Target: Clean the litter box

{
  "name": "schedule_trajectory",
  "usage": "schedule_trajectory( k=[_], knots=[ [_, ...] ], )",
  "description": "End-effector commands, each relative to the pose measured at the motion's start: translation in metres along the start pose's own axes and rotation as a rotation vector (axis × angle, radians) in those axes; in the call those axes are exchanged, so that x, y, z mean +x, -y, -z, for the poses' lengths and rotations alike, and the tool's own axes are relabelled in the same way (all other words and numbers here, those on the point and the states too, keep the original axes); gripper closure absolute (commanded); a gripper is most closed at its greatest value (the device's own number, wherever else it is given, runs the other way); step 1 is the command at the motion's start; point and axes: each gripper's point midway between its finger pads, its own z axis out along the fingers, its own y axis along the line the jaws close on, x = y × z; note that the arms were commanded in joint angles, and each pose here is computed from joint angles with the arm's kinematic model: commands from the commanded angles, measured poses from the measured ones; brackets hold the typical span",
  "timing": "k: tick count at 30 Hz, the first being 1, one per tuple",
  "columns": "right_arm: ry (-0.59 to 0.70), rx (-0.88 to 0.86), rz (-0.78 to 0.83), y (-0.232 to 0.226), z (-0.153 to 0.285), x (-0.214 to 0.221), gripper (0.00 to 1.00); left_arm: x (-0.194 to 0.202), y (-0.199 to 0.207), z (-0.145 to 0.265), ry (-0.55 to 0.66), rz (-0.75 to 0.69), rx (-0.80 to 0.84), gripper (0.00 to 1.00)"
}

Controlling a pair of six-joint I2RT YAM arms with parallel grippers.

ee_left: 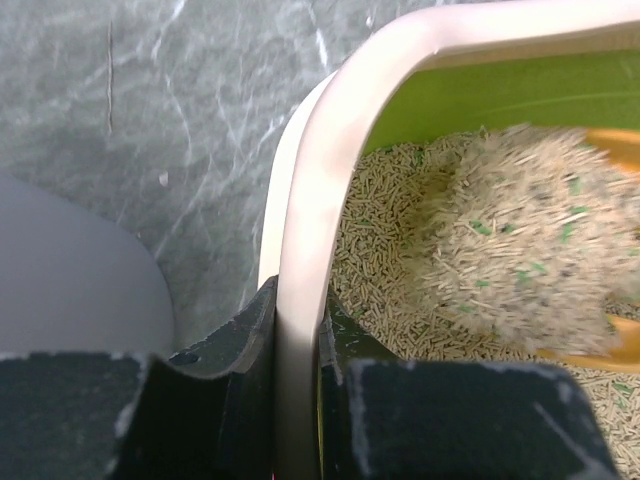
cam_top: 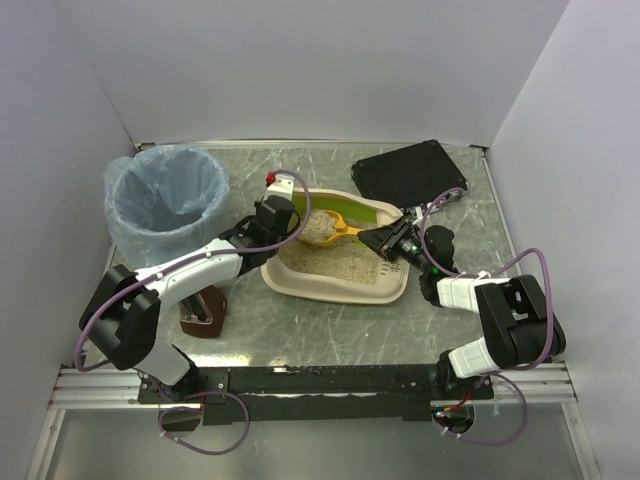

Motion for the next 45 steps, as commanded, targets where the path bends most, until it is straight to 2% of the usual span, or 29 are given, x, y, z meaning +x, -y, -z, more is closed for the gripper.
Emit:
schedule_trajectory(
  k=[1, 6, 12, 20, 24, 27, 31, 34, 37, 39, 40, 42, 45],
  knots=[
    [0.034, -0.196, 0.048, -0.051, 0.012, -0.015, 1.0, -0.088, 0.002, 0.02, 0.268, 0.316, 0.072, 0.99],
    [0.028, -0.225, 0.059, -0.06, 0.027, -0.018, 1.0, -0.074, 0.001, 0.014, 0.233, 0.356, 0.134, 0.99],
    [0.047, -0.239, 0.049, -0.062, 0.048, -0.026, 1.0, -0.07, 0.003, 0.016, 0.257, 0.356, 0.205, 0.99],
    [-0.048, -0.356, -0.009, -0.076, 0.076, -0.009, 1.0, -0.068, 0.011, 0.014, 0.262, 0.342, 0.263, 0.99],
    [0.016, -0.388, -0.004, -0.076, 0.078, -0.025, 1.0, -0.067, 0.012, 0.012, 0.259, 0.333, 0.277, 0.99],
    [-0.001, -0.457, -0.037, -0.088, 0.078, -0.029, 1.0, -0.067, 0.015, 0.01, 0.255, 0.338, 0.289, 0.99],
    [-0.039, -0.377, -0.092, -0.064, 0.075, -0.017, 1.0, -0.069, 0.018, 0.01, 0.244, 0.333, 0.298, 0.99],
    [-0.023, -0.395, -0.029, -0.073, 0.071, -0.018, 1.0, -0.071, 0.021, 0.014, 0.254, 0.326, 0.326, 0.99],
    [-0.007, -0.434, 0.038, -0.088, 0.084, -0.023, 1.0, -0.067, 0.023, 0.012, 0.245, 0.305, 0.332, 0.99],
    [-0.008, -0.34, 0.015, -0.065, 0.091, -0.026, 1.0, -0.066, 0.025, 0.012, 0.248, 0.28, 0.348, 0.99],
    [0.005, -0.335, 0.116, -0.066, 0.095, -0.024, 1.0, -0.065, 0.031, 0.015, 0.246, 0.255, 0.386, 0.99],
    [-0.019, -0.25, 0.122, -0.056, 0.095, -0.018, 1.0, -0.068, 0.035, 0.015, 0.261, 0.197, 0.412, 0.99],
    [-0.011, -0.233, 0.198, -0.062, 0.103, -0.013, 1.0, -0.077, 0.049, 0.013, 0.275, 0.089, 0.498, 0.99]
  ],
)
